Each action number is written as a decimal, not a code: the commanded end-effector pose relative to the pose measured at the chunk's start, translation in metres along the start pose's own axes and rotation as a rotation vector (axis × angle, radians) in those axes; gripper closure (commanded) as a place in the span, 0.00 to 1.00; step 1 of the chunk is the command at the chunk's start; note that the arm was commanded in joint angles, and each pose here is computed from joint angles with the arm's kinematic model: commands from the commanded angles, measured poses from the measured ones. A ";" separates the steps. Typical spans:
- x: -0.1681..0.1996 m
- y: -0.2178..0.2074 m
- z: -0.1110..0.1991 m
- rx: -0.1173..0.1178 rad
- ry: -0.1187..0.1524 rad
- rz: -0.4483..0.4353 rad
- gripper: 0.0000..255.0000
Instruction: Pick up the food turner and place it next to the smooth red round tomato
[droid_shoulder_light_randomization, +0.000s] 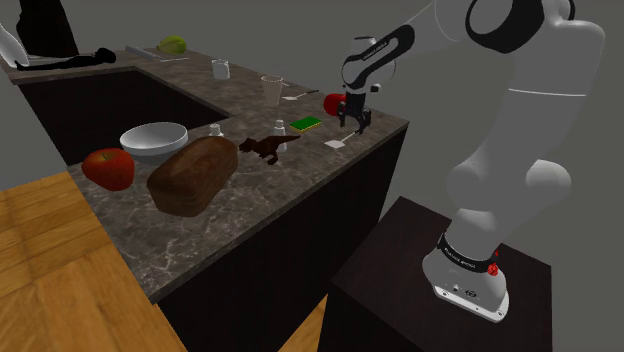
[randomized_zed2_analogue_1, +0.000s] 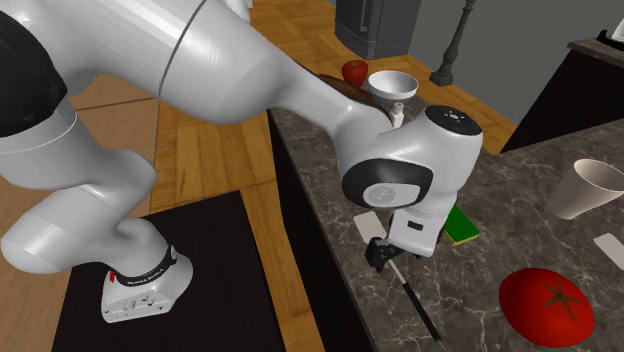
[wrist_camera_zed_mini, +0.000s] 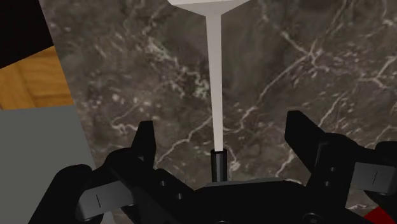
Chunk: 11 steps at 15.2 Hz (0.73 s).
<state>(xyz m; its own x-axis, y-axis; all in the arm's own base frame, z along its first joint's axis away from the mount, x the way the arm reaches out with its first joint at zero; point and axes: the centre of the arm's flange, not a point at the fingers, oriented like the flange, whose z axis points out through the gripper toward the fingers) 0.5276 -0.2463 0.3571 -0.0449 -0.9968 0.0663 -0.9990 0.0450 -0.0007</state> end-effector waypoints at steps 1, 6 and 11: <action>0.000 0.001 -0.020 0.000 0.000 0.000 0.00; 0.000 0.001 -0.043 0.000 0.000 0.000 0.00; 0.000 0.001 -0.043 0.000 0.000 0.000 0.00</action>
<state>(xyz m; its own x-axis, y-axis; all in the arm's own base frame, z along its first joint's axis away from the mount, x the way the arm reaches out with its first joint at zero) 0.5269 -0.2436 0.4004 -0.0449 -0.9968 0.0663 -0.9990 0.0449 -0.0005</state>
